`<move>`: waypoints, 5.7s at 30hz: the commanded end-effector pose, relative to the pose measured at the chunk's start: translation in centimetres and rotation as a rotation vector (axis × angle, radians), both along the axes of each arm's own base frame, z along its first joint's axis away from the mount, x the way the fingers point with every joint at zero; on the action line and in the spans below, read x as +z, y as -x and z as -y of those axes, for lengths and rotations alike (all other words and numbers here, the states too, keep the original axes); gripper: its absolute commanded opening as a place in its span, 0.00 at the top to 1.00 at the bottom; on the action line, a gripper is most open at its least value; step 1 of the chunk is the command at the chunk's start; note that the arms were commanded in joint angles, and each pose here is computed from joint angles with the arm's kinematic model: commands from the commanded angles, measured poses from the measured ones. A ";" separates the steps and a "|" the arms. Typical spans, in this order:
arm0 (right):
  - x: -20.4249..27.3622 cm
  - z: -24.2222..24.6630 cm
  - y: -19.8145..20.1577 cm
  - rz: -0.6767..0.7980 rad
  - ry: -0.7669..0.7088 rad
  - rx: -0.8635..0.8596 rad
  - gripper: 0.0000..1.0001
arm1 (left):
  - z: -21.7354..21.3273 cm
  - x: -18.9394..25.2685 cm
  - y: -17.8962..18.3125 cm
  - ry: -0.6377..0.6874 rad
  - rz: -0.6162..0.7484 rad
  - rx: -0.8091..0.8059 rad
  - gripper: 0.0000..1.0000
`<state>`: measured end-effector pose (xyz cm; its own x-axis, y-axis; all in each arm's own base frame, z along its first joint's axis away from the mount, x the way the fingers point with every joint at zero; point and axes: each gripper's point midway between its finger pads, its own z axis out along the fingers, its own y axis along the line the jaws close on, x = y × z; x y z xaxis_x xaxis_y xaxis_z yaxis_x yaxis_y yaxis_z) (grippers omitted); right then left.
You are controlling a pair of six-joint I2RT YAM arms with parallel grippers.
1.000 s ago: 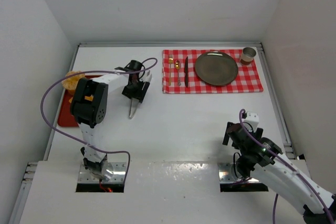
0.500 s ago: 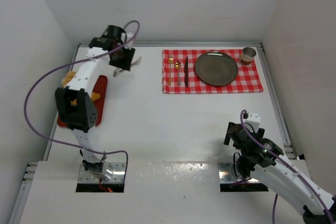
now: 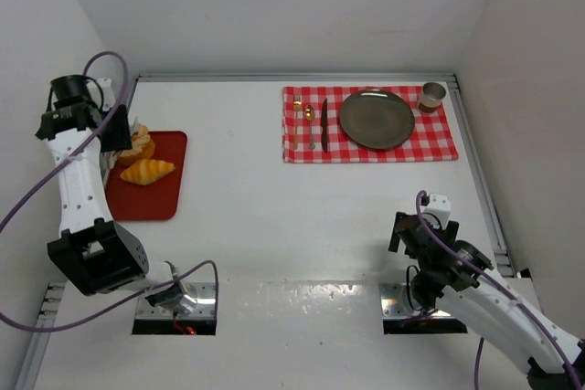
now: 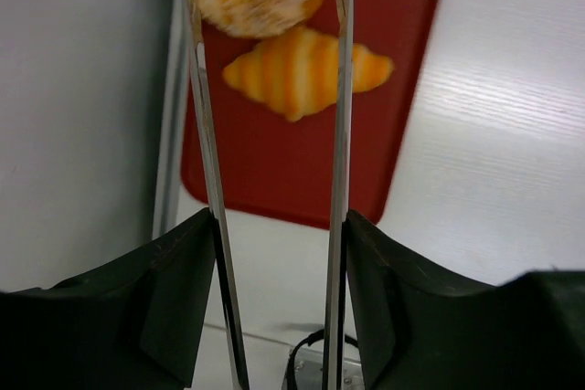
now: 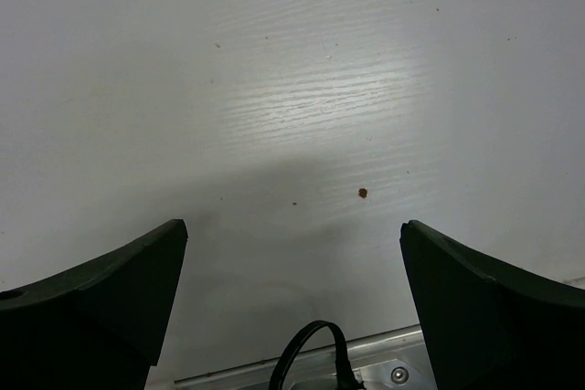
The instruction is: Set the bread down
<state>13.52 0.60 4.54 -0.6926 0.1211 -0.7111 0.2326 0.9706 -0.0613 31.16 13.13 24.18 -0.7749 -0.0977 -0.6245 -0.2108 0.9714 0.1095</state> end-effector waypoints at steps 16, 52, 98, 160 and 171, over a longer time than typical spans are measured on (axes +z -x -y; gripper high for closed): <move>1.3 -2.3 -1.9 -0.025 0.022 0.108 0.01 | -8.0 -4.4 -0.6 0.157 0.046 0.114 0.40; 0.3 -3.0 -2.6 -0.051 0.054 0.150 0.01 | 23.2 9.8 -14.6 0.145 0.303 -0.694 0.99; -1.1 -1.2 0.1 -0.154 0.083 0.119 0.01 | 50.0 3.3 -21.5 0.432 0.476 -0.918 0.44; 2.2 -8.4 -2.3 -0.160 -0.089 0.382 0.01 | -7.4 -8.3 5.2 -0.063 -0.141 -0.779 0.35; 2.3 -8.3 -2.2 -0.158 -0.091 0.374 0.01 | -7.6 -10.9 2.8 -0.084 -0.177 -0.742 0.38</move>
